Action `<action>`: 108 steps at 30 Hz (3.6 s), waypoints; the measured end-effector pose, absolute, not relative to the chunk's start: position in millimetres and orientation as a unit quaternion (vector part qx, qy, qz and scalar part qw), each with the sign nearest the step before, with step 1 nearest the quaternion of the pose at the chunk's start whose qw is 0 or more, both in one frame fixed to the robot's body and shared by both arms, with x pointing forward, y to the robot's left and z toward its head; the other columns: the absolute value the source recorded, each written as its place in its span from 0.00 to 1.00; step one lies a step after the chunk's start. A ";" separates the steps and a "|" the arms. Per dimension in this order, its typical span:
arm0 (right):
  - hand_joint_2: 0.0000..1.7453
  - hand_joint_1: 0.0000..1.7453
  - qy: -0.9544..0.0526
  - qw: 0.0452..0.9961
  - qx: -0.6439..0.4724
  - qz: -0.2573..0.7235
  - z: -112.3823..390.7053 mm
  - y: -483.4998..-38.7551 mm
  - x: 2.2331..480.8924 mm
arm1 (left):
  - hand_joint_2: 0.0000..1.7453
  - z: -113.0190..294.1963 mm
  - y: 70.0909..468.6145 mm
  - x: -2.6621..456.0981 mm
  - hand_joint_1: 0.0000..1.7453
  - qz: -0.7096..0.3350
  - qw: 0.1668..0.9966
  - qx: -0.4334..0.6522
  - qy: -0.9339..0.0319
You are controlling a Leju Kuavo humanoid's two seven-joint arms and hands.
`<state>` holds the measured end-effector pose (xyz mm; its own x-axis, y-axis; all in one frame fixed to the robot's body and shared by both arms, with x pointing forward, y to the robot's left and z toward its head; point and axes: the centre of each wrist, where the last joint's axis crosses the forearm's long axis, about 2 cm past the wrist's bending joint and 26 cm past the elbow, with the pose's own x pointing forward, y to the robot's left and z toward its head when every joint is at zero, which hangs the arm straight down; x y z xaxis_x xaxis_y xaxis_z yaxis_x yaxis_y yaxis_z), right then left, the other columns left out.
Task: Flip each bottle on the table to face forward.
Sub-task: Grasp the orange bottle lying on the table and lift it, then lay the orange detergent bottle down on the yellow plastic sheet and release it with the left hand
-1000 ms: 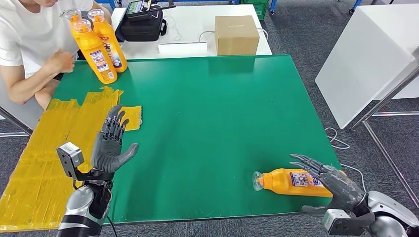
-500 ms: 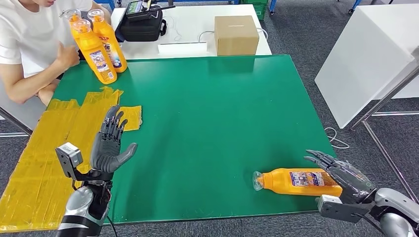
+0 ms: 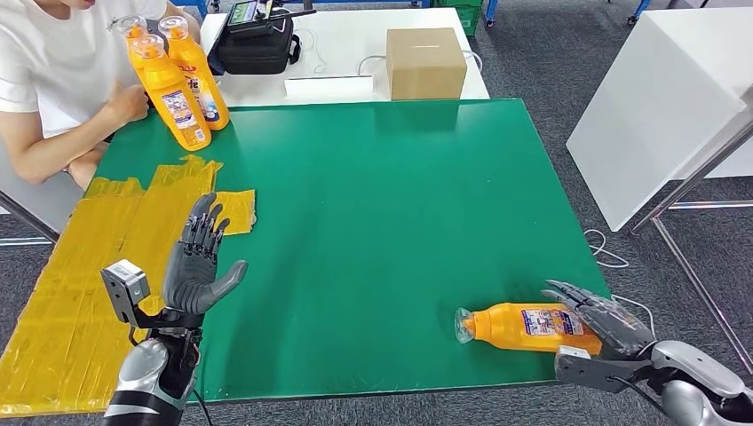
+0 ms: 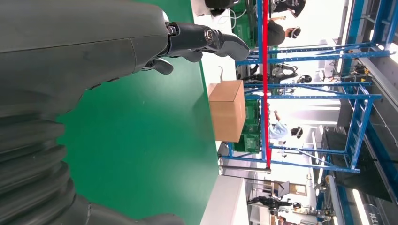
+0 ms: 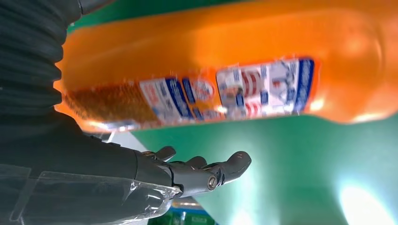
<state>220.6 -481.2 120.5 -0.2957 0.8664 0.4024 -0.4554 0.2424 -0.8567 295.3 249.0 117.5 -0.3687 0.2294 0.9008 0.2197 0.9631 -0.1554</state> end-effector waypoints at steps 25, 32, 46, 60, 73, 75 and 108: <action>1.00 1.00 -0.460 0.571 -0.271 0.624 96.0 -473.9 247.5 | 1.00 114.5 246.9 287.7 0.00 0.001 0.553 -0.140 -0.821; 1.00 1.00 -0.473 0.567 -0.279 0.614 91.4 -464.8 253.0 | 1.00 114.2 247.0 284.8 0.00 0.001 0.554 -0.140 -0.820; 1.00 1.00 -0.707 0.587 -0.228 0.322 84.1 -323.6 296.1 | 1.00 119.0 224.6 280.1 0.00 -0.069 0.580 -0.160 -0.796; 1.00 1.00 -0.794 0.566 -0.129 0.179 106.5 -238.3 318.4 | 1.00 129.1 194.2 292.1 0.00 -0.117 0.575 -0.212 -0.781; 1.00 1.00 -0.810 0.558 0.036 0.177 114.3 -164.9 329.8 | 1.00 134.3 174.4 309.0 0.00 -0.126 0.576 -0.248 -0.769; 1.00 1.00 -0.807 0.557 0.058 0.186 115.2 -151.4 329.8 | 1.00 134.8 172.9 312.0 0.00 -0.125 0.577 -0.250 -0.767; 1.00 1.00 -0.741 0.545 0.116 0.375 103.0 -56.6 308.5 | 1.00 121.0 185.2 311.8 0.69 -0.066 0.600 -0.262 -0.753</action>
